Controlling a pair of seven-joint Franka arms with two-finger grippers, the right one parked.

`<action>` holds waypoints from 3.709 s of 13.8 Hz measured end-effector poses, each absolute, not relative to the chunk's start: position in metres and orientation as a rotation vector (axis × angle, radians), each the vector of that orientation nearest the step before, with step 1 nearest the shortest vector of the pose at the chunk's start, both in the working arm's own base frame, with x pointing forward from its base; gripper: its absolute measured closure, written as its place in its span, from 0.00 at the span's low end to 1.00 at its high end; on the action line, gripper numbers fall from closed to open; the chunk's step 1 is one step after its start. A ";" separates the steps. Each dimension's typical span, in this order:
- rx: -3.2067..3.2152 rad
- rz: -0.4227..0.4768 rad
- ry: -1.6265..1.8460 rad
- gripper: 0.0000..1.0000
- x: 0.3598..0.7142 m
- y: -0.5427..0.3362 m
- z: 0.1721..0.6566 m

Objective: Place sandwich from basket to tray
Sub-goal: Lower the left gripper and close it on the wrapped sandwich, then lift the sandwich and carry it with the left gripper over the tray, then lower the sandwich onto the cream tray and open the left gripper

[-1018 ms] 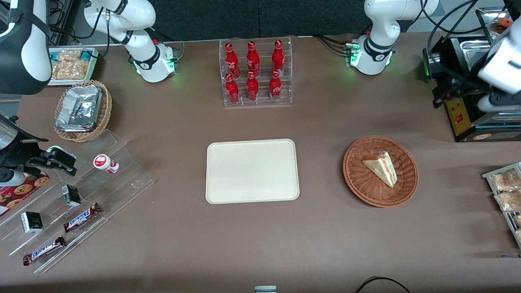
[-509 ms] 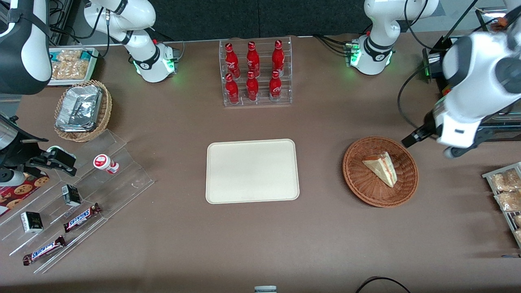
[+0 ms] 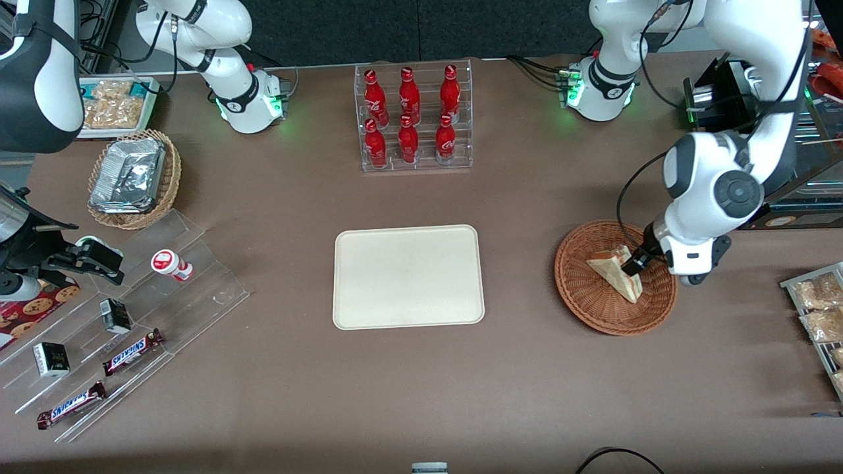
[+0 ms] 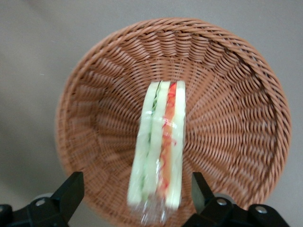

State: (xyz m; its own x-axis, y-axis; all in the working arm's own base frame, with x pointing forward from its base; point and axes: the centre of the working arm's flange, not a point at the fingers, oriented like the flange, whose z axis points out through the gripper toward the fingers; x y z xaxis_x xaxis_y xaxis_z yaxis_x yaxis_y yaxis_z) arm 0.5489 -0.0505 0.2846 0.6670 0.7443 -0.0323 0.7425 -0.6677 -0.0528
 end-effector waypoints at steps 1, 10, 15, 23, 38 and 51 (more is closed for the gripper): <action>-2.827 0.079 -1.289 0.00 0.548 -0.051 0.270; -2.838 0.032 -1.327 0.27 0.543 -0.052 0.212; -2.903 -0.013 -1.218 0.74 0.548 -0.057 0.236; -3.104 0.020 -0.623 0.81 0.553 -0.218 0.415; -3.178 0.057 -0.146 0.84 0.535 -0.517 0.294; -3.134 -0.043 -0.053 0.52 0.531 -0.551 0.211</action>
State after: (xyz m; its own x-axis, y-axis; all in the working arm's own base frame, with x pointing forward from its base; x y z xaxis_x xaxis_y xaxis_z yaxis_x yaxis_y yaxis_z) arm 0.5307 -0.5513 0.2106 0.9991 0.0337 0.0274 0.0339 -0.9994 -0.0060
